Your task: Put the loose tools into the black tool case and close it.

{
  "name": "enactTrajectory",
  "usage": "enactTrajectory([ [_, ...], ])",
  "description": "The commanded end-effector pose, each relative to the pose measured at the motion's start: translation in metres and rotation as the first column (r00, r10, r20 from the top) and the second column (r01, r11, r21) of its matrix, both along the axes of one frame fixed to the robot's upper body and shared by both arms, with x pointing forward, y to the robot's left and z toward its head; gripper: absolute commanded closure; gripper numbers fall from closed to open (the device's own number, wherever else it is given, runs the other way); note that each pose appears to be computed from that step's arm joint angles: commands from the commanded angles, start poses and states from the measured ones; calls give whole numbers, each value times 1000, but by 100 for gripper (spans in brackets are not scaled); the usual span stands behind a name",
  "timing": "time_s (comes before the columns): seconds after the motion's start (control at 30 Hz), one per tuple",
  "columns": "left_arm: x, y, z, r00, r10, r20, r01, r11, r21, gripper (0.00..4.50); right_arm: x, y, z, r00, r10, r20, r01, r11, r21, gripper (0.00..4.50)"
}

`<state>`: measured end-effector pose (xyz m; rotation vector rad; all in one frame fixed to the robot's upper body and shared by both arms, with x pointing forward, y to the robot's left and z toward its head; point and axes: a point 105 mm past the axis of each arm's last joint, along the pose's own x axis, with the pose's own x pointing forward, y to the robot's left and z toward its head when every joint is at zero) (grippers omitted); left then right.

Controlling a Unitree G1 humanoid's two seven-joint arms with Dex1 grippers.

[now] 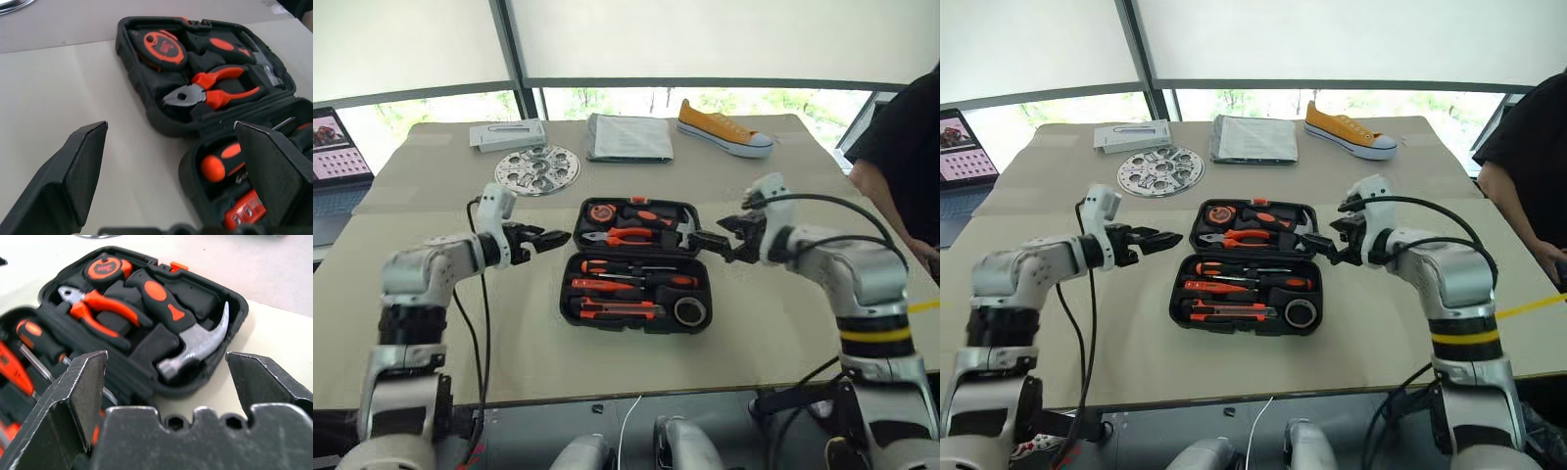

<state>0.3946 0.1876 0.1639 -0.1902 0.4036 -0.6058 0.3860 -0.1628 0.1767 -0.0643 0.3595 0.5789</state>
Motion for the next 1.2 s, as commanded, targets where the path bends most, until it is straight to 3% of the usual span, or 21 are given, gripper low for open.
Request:
enactTrajectory([
  [0.03, 21, -12, 8, 1000, 17, 9, -17, 1000, 13, 4, 25, -12, -8, 992, -121, -44, 121, 993, -8, 0],
  [0.27, 45, -23, 1, 998, 66, -17, -65, 998, 15, 4, 54, -5, -15, 985, -166, -48, 165, 986, -8, 0],
  [0.33, 49, -23, -2, 996, 85, -23, -84, 996, 20, 56, 59, -4, -17, 983, -176, -43, 176, 984, -9, 0],
  [0.43, 51, -18, -12, 994, 104, -42, -101, 994, 49, 158, 65, -2, -19, 981, -185, -48, 186, 983, 6, 75],
  [0.67, 49, -17, -20, 995, 87, -56, -84, 995, 56, 435, 68, 4, -27, 986, -160, -55, 159, 987, -22, 322],
  [0.7, 50, -17, -20, 994, 90, -56, -88, 995, 51, 448, 68, 4, -27, 986, -155, -57, 154, 988, -24, 341],
  [0.8, 50, -16, -20, 994, 92, -50, -90, 995, 51, 450, 66, 6, -28, 990, -129, -63, 127, 991, -36, 445],
  [1.03, 47, -17, -18, 998, 54, -16, -54, 998, 43, 450, 60, 19, -17, 1000, -24, 18, 25, 998, -64, 445],
  [1.2, 47, -19, 9, 981, -7, 194, -7, 997, 74, 450, 56, 21, 17, 978, -6, 209, 20, 998, -66, 445],
])
